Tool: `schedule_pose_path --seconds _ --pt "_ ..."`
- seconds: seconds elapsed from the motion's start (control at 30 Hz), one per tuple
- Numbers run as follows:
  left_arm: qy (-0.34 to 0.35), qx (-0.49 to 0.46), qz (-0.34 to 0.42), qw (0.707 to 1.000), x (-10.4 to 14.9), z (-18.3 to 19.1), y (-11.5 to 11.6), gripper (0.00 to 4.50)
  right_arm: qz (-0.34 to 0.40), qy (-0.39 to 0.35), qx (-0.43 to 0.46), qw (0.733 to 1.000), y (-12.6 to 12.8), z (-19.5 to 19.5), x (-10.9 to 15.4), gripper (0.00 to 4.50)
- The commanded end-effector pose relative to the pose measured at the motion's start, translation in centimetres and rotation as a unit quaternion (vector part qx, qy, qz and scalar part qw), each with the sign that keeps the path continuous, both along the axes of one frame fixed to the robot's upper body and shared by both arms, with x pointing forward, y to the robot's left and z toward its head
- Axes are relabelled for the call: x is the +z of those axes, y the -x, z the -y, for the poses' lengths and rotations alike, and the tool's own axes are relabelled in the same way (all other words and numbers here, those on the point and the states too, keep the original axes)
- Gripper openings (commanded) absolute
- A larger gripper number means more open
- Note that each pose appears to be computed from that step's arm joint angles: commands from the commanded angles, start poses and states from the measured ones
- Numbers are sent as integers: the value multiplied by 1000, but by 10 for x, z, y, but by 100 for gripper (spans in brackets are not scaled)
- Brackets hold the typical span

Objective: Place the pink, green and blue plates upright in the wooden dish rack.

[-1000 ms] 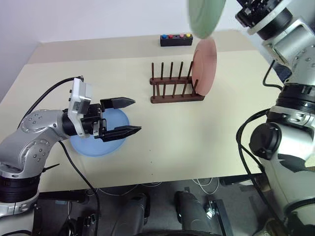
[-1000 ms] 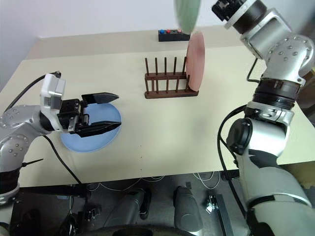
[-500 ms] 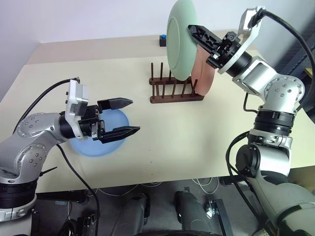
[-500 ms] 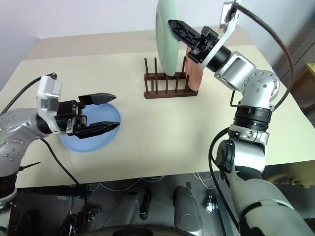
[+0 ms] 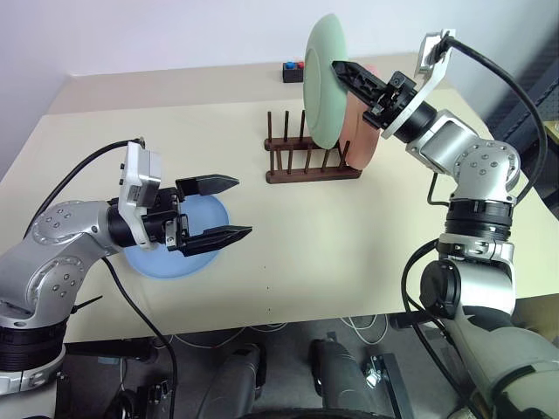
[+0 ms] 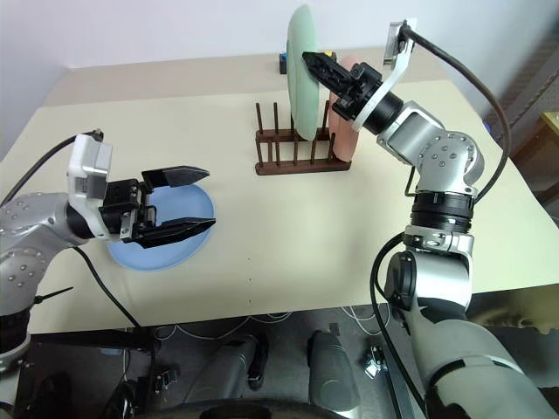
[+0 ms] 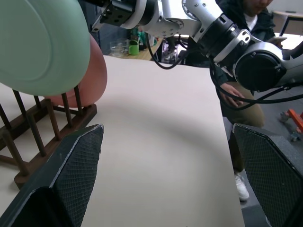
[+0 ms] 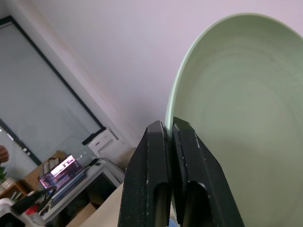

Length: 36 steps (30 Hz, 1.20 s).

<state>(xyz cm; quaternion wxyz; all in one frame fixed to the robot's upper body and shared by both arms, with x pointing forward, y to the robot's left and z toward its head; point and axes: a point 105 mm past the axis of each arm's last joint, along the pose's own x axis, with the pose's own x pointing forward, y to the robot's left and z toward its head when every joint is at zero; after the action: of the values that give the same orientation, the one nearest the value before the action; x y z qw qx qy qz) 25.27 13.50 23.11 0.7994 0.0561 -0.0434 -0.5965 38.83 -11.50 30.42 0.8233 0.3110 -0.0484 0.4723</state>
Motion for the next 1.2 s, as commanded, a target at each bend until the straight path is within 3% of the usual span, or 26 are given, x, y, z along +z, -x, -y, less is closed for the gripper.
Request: schedule_pose_path --seconds 0.03,0.2,0.5,0.6,0.83,1.2 --pt "1 -6 15 1000 7 0 5 450 32 -3 -14 999 1 7 14 3" --pt "0 -1 15 1000 8 -1 3 450 11 10 -34 999 -10 10 -4 3" --pt "-2 3 17 1000 8 -2 4 450 1 11 -34 999 -18 7 -10 3" --pt "-2 5 17 1000 8 -3 5 450 -4 13 -38 999 -20 8 -12 99" --pt "-1 6 18 1000 9 -3 5 450 11 17 -45 999 -20 9 -4 447" --pt "2 2 16 1000 9 -1 5 450 81 56 -49 994 -6 10 23 447"
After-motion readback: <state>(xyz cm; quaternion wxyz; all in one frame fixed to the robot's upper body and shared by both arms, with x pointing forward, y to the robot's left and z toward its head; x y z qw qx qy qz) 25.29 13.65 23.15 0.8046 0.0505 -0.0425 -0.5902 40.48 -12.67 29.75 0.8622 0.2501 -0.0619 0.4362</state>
